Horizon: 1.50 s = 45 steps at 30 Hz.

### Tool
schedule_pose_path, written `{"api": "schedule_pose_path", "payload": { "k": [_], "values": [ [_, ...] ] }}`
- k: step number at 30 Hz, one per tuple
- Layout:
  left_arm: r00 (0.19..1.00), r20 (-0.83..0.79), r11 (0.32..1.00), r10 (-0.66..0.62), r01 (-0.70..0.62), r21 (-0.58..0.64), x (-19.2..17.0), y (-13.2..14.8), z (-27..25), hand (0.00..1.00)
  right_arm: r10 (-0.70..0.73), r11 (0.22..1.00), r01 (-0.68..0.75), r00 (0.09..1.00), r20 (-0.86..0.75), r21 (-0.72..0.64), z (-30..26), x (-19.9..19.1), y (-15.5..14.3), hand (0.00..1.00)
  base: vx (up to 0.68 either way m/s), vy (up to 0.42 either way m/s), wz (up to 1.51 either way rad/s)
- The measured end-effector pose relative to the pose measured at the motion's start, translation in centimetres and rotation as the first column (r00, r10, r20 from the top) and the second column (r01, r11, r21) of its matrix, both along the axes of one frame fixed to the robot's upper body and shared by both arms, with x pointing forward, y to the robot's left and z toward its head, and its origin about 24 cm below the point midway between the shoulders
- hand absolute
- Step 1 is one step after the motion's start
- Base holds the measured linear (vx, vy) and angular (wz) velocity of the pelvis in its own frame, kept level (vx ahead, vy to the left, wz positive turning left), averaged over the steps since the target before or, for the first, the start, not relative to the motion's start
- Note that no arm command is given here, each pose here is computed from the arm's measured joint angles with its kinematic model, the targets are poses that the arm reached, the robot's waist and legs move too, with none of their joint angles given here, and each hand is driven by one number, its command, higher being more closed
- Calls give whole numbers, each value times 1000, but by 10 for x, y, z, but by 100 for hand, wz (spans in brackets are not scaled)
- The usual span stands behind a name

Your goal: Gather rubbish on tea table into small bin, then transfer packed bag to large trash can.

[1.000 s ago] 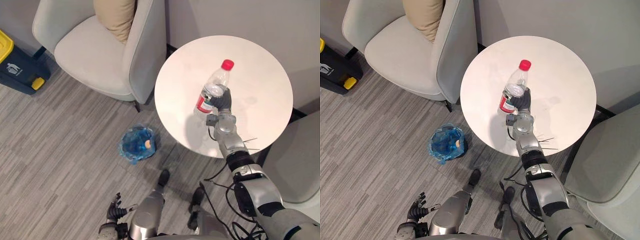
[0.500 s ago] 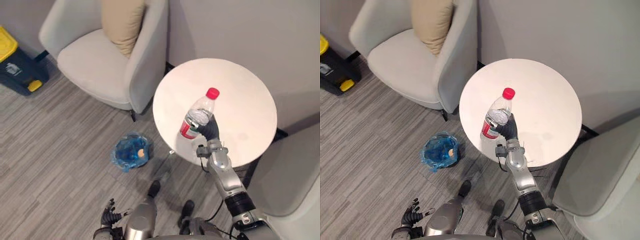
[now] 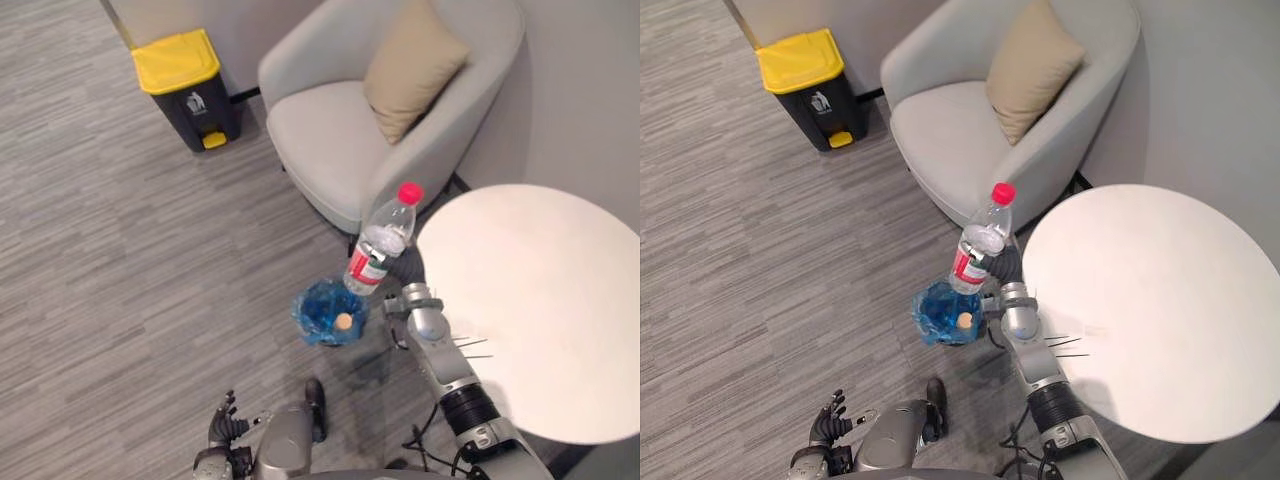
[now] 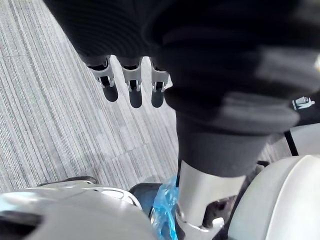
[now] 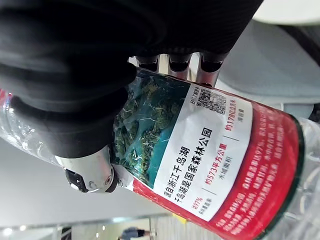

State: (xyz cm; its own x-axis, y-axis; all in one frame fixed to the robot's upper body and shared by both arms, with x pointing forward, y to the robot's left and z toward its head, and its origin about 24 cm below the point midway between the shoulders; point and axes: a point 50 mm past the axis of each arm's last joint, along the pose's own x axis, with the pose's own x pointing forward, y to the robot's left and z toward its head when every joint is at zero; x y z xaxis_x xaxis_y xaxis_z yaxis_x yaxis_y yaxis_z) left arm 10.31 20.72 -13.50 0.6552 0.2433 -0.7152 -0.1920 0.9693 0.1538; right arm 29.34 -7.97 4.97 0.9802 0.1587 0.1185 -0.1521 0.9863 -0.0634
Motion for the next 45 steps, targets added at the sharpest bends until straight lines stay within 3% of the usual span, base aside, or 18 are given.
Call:
{"api": "schedule_pose_path", "payload": {
  "k": [7, 13, 20, 25, 27, 33, 39, 40, 45],
  "values": [
    [995, 65, 996, -81, 78, 42, 29, 4, 10, 0, 55, 996, -49, 996, 76, -75, 17, 10, 4, 100, 52, -25, 123],
    [982, 162, 995, -93, 86, 47, 63, -1, 23, 0, 134, 956, -71, 969, 209, -286, 56, 40, 3, 100, 5, -125, 45],
    [957, 289, 1000, -21, 15, 22, 114, -9, 44, 0, 0, 898, 123, 960, 281, -421, 85, 75, -27, 100, -40, -63, 8],
    [885, 452, 992, 113, -80, -93, 157, -25, 77, 0, -81, 895, 246, 910, 407, -371, 126, 86, -28, 100, -160, -42, -1],
    [826, 539, 983, 164, -91, -160, 176, -35, 99, 0, -129, 898, 320, 847, 515, -302, 160, 84, -31, 100, -219, -68, 12],
    [753, 619, 971, 223, -113, -213, 190, -35, 125, 0, -229, 892, 419, 742, 630, -170, 213, 85, -44, 100, -129, -36, 5],
    [746, 625, 970, 232, -127, -208, 191, -29, 127, 0, -294, 874, 466, 732, 615, -137, 225, 92, -58, 100, -53, 8, -1],
    [745, 625, 970, 231, -128, -206, 191, -28, 127, 0, -299, 871, 471, 736, 607, -142, 224, 94, -59, 0, -50, 26, 3],
    [749, 624, 972, 223, -126, -196, 190, -27, 126, 0, -321, 846, 490, 781, 535, -208, 205, 104, -65, 0, -40, 37, 1]
  ]
}}
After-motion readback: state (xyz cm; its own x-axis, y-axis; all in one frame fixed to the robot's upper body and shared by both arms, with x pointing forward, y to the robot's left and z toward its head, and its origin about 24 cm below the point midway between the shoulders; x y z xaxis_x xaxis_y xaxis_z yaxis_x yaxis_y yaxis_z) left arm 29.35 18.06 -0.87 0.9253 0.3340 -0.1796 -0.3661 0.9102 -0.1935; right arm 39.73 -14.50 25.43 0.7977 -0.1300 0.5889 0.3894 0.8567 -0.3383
